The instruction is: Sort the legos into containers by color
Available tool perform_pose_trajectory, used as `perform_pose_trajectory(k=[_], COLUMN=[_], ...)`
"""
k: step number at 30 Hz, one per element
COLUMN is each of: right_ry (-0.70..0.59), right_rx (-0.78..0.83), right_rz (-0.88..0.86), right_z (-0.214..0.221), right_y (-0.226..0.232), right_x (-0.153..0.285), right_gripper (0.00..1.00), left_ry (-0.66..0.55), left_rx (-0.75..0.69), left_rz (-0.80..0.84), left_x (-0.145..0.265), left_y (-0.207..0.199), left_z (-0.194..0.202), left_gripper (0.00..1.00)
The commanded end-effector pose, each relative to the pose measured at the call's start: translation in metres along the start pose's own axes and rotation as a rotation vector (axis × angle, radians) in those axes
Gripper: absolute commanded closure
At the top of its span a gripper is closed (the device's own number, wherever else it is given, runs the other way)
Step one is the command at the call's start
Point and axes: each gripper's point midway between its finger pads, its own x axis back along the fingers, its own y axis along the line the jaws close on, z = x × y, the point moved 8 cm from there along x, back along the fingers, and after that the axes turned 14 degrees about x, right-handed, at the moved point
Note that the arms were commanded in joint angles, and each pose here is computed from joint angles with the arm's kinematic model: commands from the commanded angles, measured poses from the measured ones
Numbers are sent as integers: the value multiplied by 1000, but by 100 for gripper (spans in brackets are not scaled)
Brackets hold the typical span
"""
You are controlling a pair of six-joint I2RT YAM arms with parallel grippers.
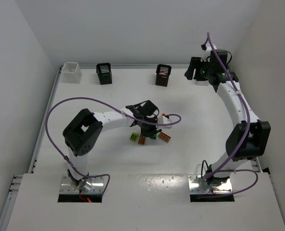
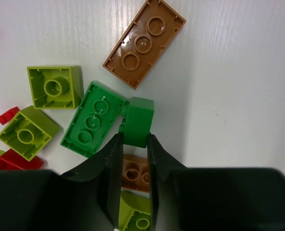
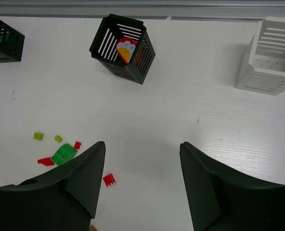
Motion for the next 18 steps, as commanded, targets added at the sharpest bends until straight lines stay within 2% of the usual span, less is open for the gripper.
perform_pose_trajectory(k=[1, 3, 5, 9, 15, 18], right_ry=[-44, -44, -45, -46, -42, -25], right_rx=[-7, -7, -7, -16, -26, -54], right_rz=[3, 3, -6, -15, -48, -78], right_z=[-10, -10, -10, -10, -9, -4], right_y=[-4, -4, -3, -2, 1, 4], right_x=[4, 4, 4, 4, 1, -5], right_gripper=[36, 36, 36, 36, 38, 39], left_ry=[15, 14, -9, -86, -274, -338], left_rx=[-24, -33, -31, 13, 110, 196], left_rz=[16, 20, 12, -48, -180, -354], left_x=[-7, -5, 2, 34, 120, 164], left_y=[-7, -11, -13, -3, 20, 58], left_z=[8, 8, 3, -6, -36, -40], left_gripper=[78, 85, 87, 96, 100, 100])
